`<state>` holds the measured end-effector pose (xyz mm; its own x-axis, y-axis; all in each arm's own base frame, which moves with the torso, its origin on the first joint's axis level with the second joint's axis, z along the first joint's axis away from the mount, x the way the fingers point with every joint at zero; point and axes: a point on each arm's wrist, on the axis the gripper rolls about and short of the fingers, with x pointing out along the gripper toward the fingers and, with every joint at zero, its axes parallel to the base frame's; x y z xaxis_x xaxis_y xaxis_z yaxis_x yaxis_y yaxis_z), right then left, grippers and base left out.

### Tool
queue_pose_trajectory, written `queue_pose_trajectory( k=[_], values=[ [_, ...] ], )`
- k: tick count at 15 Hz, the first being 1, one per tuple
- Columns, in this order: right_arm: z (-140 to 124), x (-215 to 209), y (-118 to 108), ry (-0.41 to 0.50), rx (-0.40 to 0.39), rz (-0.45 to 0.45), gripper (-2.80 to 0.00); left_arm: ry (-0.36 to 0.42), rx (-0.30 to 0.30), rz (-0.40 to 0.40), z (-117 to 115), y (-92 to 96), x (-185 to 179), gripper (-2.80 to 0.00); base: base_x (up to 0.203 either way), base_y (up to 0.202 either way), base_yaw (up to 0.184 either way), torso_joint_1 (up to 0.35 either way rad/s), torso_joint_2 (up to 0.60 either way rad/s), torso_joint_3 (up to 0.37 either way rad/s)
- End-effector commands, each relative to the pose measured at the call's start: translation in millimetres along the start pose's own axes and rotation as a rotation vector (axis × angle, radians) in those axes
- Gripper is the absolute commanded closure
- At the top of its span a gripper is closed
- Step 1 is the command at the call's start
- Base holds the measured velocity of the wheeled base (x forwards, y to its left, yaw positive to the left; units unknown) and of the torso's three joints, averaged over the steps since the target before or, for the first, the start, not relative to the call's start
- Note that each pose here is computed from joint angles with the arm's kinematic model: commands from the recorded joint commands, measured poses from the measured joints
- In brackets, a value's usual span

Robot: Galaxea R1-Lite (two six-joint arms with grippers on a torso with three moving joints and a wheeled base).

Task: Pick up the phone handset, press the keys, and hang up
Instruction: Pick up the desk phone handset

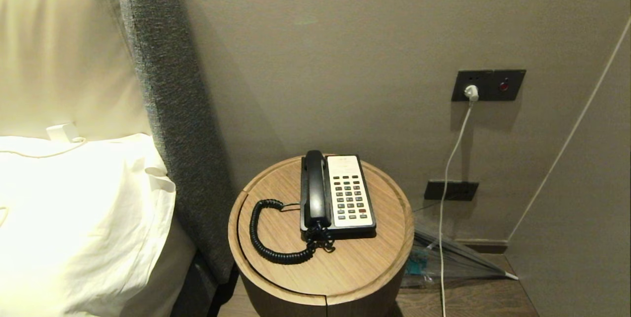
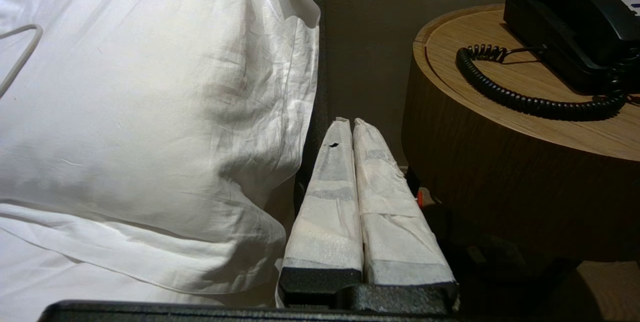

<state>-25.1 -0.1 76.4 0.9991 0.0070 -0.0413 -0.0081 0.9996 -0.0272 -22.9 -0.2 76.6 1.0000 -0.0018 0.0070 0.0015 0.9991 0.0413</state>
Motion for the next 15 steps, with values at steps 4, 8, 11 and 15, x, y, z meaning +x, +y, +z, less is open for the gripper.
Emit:
queue_pose_trajectory(
  k=[4,8,11,15],
  values=[
    [-0.3,-0.6,0.0,-0.008,0.003,0.0,0.0,-0.001,0.001,0.0,0.0,0.0,0.0,0.0,0.0,0.0,0.0,0.0,0.0,0.0],
    [-0.3,-0.6,0.0,-0.008,0.003,0.001,0.0,-0.001,0.002,0.0,0.0,0.0,0.0,0.0,0.0,0.0,0.0,0.0,0.0,0.0],
    [-0.3,-0.6,0.0,-0.008,0.003,-0.001,0.0,-0.001,0.002,0.0,0.0,0.0,0.0,0.0,0.0,0.0,0.0,0.0,0.0,0.0],
    [-0.3,-0.6,0.0,-0.008,0.0,0.0,0.0,-0.001,0.001,0.0,0.0,0.0,0.0,0.0,0.0,0.0,0.0,0.0,0.0,0.0]
  ],
)
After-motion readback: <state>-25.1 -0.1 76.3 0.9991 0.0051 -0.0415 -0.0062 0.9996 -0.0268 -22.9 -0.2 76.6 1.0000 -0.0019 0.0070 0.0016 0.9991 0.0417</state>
